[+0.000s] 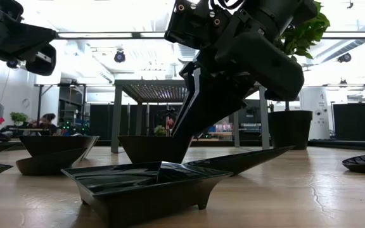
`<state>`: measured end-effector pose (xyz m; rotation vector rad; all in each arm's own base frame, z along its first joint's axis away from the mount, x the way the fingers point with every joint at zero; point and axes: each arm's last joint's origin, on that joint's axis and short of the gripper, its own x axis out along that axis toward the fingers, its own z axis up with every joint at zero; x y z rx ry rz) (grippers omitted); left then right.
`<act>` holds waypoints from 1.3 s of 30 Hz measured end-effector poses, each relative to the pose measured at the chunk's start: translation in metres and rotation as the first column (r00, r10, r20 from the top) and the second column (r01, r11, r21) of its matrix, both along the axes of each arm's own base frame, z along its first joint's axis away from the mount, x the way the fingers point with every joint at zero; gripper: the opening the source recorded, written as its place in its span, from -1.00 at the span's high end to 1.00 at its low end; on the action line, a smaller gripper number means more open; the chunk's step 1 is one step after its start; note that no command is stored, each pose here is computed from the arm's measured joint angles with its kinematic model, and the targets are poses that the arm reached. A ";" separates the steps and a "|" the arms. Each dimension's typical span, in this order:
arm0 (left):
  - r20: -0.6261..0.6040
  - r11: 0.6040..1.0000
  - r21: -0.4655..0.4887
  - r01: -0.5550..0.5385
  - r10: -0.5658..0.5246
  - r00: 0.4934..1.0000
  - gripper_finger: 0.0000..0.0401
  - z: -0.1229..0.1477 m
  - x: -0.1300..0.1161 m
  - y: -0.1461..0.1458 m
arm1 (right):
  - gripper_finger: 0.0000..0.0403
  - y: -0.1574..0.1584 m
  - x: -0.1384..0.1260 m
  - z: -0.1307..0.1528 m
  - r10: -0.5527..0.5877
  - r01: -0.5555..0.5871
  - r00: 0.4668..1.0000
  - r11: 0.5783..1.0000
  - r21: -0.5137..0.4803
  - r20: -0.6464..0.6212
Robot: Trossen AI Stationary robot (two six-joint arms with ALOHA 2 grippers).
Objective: Pick & Place Mini shaped plates
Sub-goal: Stack the black distorted square plate on top of the black distorted square plates on the shelf
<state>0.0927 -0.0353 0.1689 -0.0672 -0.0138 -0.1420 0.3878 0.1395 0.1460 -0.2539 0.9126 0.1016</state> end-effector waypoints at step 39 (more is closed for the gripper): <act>0.001 1.000 0.000 0.000 0.000 1.000 1.00 0.000 0.000 0.000 | 0.96 -0.013 -0.018 0.083 -0.155 0.140 0.988 0.936 -0.322 -0.023</act>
